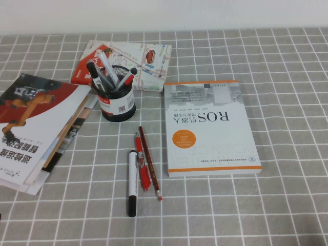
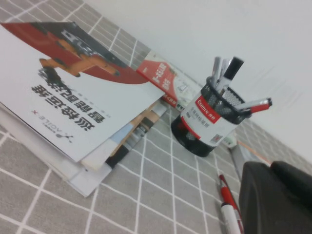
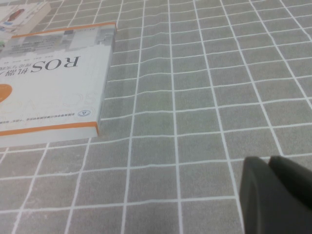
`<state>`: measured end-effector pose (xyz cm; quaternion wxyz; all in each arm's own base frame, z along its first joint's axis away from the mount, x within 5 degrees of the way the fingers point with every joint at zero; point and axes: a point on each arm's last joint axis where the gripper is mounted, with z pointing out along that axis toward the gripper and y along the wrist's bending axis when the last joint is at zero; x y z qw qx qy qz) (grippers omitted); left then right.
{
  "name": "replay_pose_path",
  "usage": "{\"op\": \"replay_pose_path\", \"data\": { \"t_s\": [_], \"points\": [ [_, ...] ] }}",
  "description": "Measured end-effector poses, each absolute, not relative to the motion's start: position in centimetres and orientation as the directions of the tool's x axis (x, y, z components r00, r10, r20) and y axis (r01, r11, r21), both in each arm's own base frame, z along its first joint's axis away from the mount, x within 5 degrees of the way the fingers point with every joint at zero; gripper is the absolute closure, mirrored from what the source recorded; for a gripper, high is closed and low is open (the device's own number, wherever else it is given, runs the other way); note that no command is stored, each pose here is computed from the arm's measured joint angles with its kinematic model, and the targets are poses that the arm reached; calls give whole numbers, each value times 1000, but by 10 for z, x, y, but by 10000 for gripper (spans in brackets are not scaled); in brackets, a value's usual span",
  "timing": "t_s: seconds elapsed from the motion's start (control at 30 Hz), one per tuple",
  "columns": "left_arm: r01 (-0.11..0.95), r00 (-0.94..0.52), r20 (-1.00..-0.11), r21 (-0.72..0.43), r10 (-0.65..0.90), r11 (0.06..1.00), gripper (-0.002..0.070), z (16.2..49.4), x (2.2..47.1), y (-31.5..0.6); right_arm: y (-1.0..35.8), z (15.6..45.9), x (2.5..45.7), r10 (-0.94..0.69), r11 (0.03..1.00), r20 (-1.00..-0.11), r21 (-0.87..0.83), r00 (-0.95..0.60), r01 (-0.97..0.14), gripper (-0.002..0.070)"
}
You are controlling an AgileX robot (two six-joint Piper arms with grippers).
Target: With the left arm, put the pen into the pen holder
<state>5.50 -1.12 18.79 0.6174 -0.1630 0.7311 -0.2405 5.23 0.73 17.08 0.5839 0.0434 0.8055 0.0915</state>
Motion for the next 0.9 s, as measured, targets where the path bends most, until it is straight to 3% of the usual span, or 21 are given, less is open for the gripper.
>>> {"op": "replay_pose_path", "data": {
  "t_s": [0.4, 0.53, 0.7, 0.9],
  "points": [
    [70, -144, -819, -568, -555, 820, 677, 193, 55, -10, 7, 171, 52, 177, 979, -933, 198, -314, -37, 691],
    [98, -185, -835, -540, -518, 836, 677, 226, 52, -14, 7, 171, 52, 177, 979, -933, 198, -314, -37, 691],
    [82, -413, -819, -468, -398, 880, 677, 267, 65, -22, 7, 171, 52, 177, 979, -933, 198, -314, -37, 691],
    [99, -708, -682, -356, -185, 929, 677, 288, 108, -32, 7, 171, 52, 177, 979, -933, 198, -314, -37, 691]
  ]
}}
